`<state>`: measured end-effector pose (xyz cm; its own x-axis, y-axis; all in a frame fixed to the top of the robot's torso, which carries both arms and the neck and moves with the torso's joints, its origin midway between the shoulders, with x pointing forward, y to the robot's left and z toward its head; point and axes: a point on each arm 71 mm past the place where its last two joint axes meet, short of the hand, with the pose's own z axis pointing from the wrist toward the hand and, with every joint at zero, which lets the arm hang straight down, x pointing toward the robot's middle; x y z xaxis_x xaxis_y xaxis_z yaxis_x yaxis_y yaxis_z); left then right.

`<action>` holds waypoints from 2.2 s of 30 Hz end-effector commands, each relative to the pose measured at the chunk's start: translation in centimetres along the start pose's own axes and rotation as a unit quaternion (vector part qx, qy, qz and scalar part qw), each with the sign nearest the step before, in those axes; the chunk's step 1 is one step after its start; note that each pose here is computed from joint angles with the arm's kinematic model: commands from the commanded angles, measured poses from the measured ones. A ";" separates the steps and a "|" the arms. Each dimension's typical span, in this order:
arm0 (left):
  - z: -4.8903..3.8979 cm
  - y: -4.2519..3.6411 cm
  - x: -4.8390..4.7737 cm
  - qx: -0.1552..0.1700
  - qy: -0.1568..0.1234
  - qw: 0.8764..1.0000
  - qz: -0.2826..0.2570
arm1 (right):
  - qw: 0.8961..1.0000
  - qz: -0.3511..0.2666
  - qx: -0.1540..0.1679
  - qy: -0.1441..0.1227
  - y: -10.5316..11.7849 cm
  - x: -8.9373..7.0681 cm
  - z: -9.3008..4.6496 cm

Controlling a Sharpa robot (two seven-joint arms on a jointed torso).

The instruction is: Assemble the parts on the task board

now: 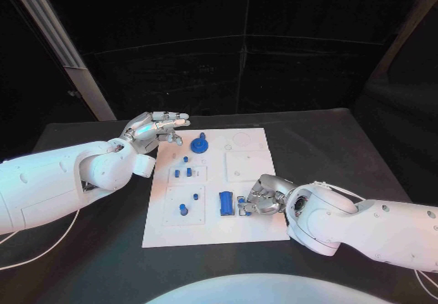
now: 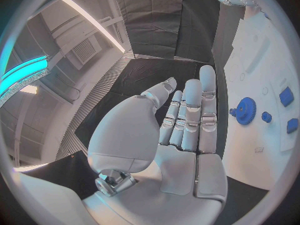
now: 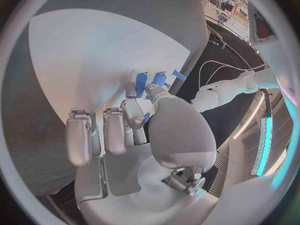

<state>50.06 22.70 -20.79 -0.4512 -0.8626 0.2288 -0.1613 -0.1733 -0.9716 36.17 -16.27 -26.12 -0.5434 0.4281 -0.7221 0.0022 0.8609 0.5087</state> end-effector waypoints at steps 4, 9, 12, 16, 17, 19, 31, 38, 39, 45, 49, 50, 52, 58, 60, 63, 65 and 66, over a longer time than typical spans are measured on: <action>0.04 -0.02 0.20 -0.003 0.009 1.000 -0.002 | 1.000 -0.004 -0.004 -0.001 0.2 0.1 0.0; 0.04 -0.02 0.19 -0.003 0.009 1.000 -0.002 | 1.000 -0.003 -0.006 -0.002 0.3 0.1 0.1; 0.04 -0.01 0.18 -0.004 0.009 1.000 -0.002 | 1.000 -0.002 -0.007 -0.004 0.2 0.0 0.1; 0.06 0.00 0.18 -0.004 0.009 1.000 -0.002 | 1.000 -0.001 -0.006 -0.007 0.1 -0.1 0.1; 0.07 0.00 0.18 -0.005 0.009 1.000 -0.002 | 1.000 -0.001 -0.006 -0.007 0.1 -0.1 0.1; 0.07 0.00 0.18 -0.005 0.009 1.000 -0.002 | 1.000 -0.002 -0.005 -0.007 0.0 -0.2 0.1; 0.06 0.01 0.10 -0.006 0.008 1.000 -0.002 | 0.999 -0.015 -0.029 0.023 -0.4 -0.1 -0.4; 0.11 0.03 0.05 -0.007 0.008 1.000 -0.002 | 0.999 -0.019 -0.038 0.019 -0.6 -0.3 -0.6; 0.12 0.03 0.05 -0.007 0.008 1.000 -0.002 | 0.999 -0.020 -0.038 0.018 -0.6 -0.4 -0.6; 0.14 0.05 0.03 -0.008 0.009 1.000 -0.001 | 0.999 -0.020 -0.038 0.018 -0.8 -0.4 -0.6; 0.15 0.05 0.00 -0.008 0.008 1.000 -0.001 | 0.999 -0.019 -0.037 0.020 -0.9 -0.4 -0.6; 0.15 0.05 -0.01 -0.008 0.008 1.000 -0.001 | 0.999 -0.018 -0.036 0.020 -0.9 -0.4 -0.6; 0.15 0.06 -0.02 -0.008 0.008 1.000 -0.001 | 0.999 -0.016 -0.037 0.017 -0.9 -0.5 -0.6; 0.17 0.07 -0.02 -0.009 0.009 1.000 -0.001 | 0.999 -0.008 -0.040 0.012 -0.9 -0.6 -0.6; 0.16 0.07 -0.04 -0.009 0.009 1.000 0.001 | 0.999 -0.007 -0.043 0.014 -0.8 -0.6 -0.6; 0.14 0.06 -0.09 -0.010 0.009 1.000 0.004 | 0.998 -0.007 -0.050 0.024 -0.7 -0.4 -0.7; 0.14 0.06 -0.11 -0.010 0.010 1.000 0.005 | 0.998 -0.009 -0.053 0.034 -0.7 -0.3 -0.7; 0.14 0.06 -0.11 -0.010 0.010 1.000 0.005 | 0.998 -0.011 -0.053 0.039 -0.7 -0.2 -0.7</action>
<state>50.25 22.87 -20.96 -0.4533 -0.8628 0.2237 -0.1727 -0.1612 -0.9717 35.87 -17.48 -25.98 -0.5770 0.3965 -0.7140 -0.0737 0.8454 0.5290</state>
